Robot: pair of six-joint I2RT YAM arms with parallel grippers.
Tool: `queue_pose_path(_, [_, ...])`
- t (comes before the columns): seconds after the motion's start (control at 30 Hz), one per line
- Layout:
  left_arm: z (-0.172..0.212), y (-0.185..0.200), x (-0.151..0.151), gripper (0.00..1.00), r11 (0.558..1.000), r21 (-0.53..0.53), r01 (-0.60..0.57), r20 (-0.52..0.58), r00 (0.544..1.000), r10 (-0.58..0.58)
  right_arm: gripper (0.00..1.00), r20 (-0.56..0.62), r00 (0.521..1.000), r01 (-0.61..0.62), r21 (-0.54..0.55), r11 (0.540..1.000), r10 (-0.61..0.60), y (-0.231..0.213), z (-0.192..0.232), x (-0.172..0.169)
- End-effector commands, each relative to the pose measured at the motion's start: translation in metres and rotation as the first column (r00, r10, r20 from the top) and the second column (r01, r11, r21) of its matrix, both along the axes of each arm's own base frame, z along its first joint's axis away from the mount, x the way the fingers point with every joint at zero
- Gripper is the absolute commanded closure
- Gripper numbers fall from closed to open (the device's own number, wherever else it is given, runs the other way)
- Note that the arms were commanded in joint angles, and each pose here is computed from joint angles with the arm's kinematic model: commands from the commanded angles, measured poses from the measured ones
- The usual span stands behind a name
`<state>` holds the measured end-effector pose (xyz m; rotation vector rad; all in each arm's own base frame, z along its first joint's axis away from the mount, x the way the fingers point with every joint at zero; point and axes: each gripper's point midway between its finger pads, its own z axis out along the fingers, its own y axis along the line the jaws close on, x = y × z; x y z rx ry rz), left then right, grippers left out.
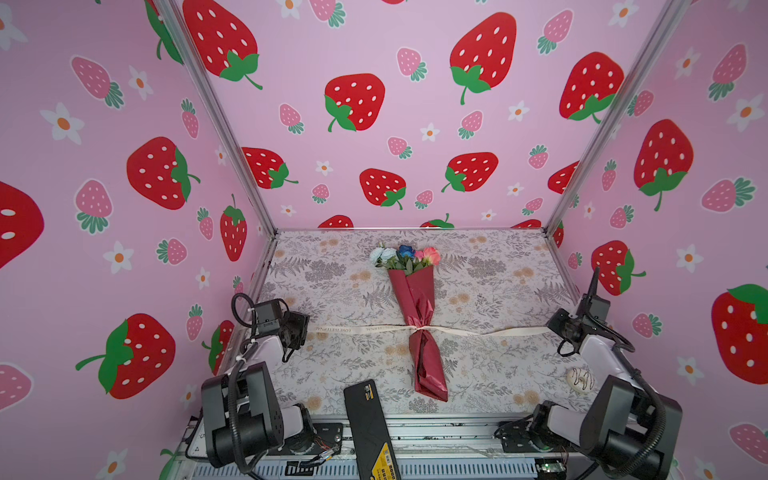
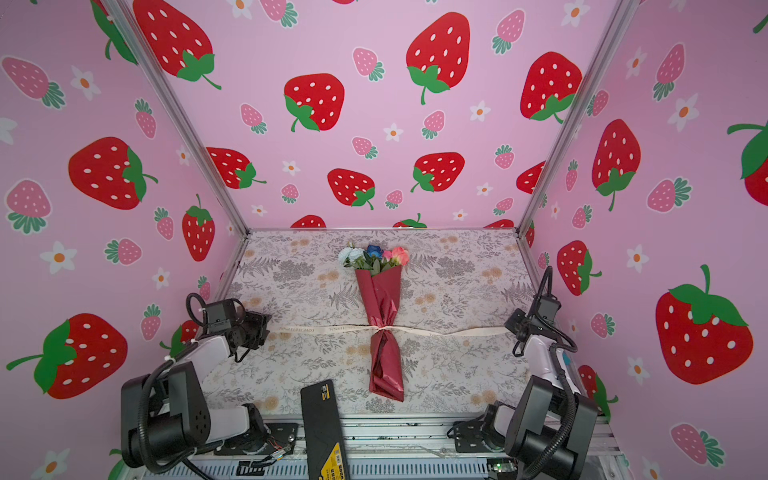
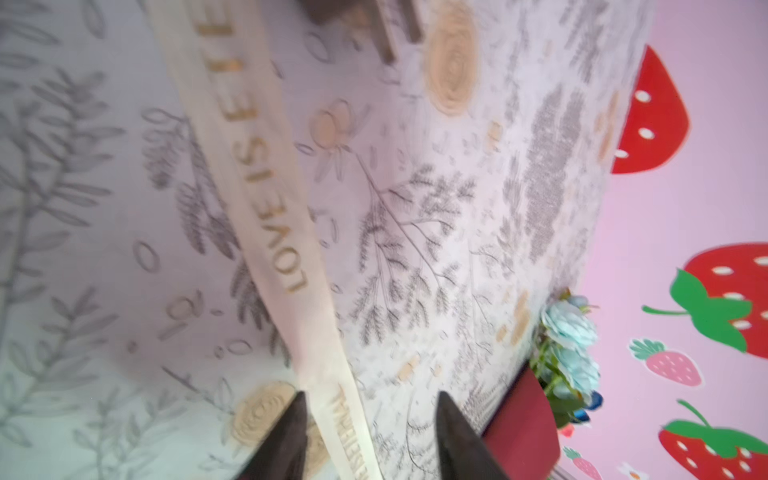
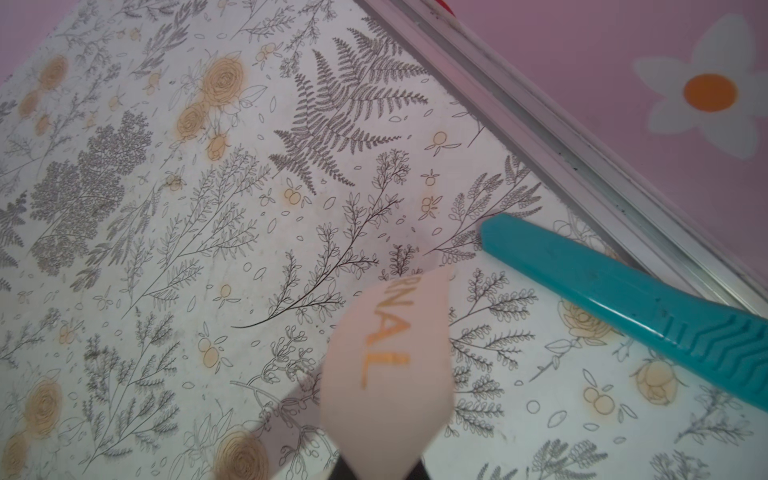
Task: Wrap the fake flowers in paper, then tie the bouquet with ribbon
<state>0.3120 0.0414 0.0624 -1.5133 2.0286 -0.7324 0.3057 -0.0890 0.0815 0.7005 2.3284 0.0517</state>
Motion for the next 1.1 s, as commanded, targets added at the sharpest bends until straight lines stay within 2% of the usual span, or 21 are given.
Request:
queue_pose_path(0.0, [0.024, -0.009, -0.007, 0.32, 0.999, 0.035, 0.024, 0.006, 1.000, -0.024, 1.00, 0.013, 1.000, -0.011, -0.033, 0.999, 0.011, 0.001, 0.004, -0.003])
queue_pose_path(0.1, [0.046, -0.026, -0.012, 0.31, 0.994, 0.072, 0.079, 0.049, 0.995, -0.083, 1.00, 0.017, 1.000, -0.023, -0.039, 0.999, 0.024, 0.003, 0.009, -0.003])
queue_pose_path(0.17, [0.064, -0.055, -0.011, 0.33, 0.976, 0.111, 0.189, 0.105, 0.974, -0.201, 1.00, 0.014, 0.999, -0.039, -0.044, 0.998, 0.040, 0.006, 0.010, -0.003])
queue_pose_path(0.2, [0.072, -0.072, -0.009, 0.36, 0.958, 0.130, 0.255, 0.128, 0.954, -0.272, 1.00, 0.014, 0.999, -0.046, -0.044, 0.998, 0.046, 0.007, 0.011, -0.003])
queue_pose_path(0.27, [0.090, -0.118, -0.007, 0.44, 0.891, 0.173, 0.420, 0.180, 0.876, -0.448, 1.00, 0.012, 0.998, -0.065, -0.039, 0.997, 0.066, 0.011, 0.011, -0.003])
queue_pose_path(0.33, [0.105, -0.171, -0.011, 0.52, 0.784, 0.214, 0.583, 0.221, 0.753, -0.620, 1.00, 0.023, 0.995, -0.098, -0.028, 0.995, 0.099, 0.019, 0.014, -0.002])
queue_pose_path(0.4, [0.116, -0.224, -0.020, 0.57, 0.649, 0.257, 0.716, 0.258, 0.597, -0.760, 1.00, 0.034, 0.991, -0.126, -0.028, 0.992, 0.127, 0.027, 0.019, -0.001])
queue_pose_path(0.47, [0.124, -0.271, -0.036, 0.62, 0.504, 0.313, 0.805, 0.285, 0.427, -0.858, 1.00, 0.042, 0.987, -0.151, -0.033, 0.988, 0.153, 0.034, 0.022, 0.000])
queue_pose_path(0.53, [0.118, -0.310, -0.056, 0.63, 0.366, 0.345, 0.865, 0.276, 0.279, -0.920, 1.00, 0.046, 0.984, -0.171, -0.034, 0.985, 0.173, 0.040, 0.024, 0.000])
queue_pose_path(0.6, [0.108, -0.336, -0.072, 0.64, 0.261, 0.363, 0.895, 0.260, 0.172, -0.950, 1.00, 0.048, 0.981, -0.187, -0.032, 0.982, 0.189, 0.044, 0.025, 0.000])
queue_pose_path(0.67, [0.101, -0.357, -0.085, 0.65, 0.181, 0.391, 0.902, 0.257, 0.081, -0.963, 1.00, 0.048, 0.978, -0.204, -0.029, 0.979, 0.205, 0.050, 0.024, 0.001])
queue_pose_path(0.73, [0.094, -0.371, -0.090, 0.66, 0.132, 0.421, 0.897, 0.228, 0.036, -0.973, 1.00, 0.045, 0.974, -0.220, -0.025, 0.975, 0.221, 0.057, 0.023, 0.001])
queue_pose_path(0.87, [0.071, -0.378, -0.093, 0.70, 0.058, 0.457, 0.887, 0.104, 0.011, -0.995, 1.00, 0.044, 0.969, -0.243, -0.023, 0.970, 0.244, 0.067, 0.022, 0.001])
queue_pose_path(1.0, [0.046, -0.382, -0.105, 0.71, -0.035, 0.436, 0.899, 0.023, -0.050, -0.998, 1.00, 0.034, 0.967, -0.250, -0.019, 0.968, 0.251, 0.071, 0.017, 0.000])
queue_pose_path(1.07, [0.031, -0.378, -0.109, 0.72, -0.063, 0.419, 0.906, -0.022, -0.059, -0.998, 1.00, 0.028, 0.967, -0.253, -0.017, 0.967, 0.253, 0.072, 0.014, 0.000])
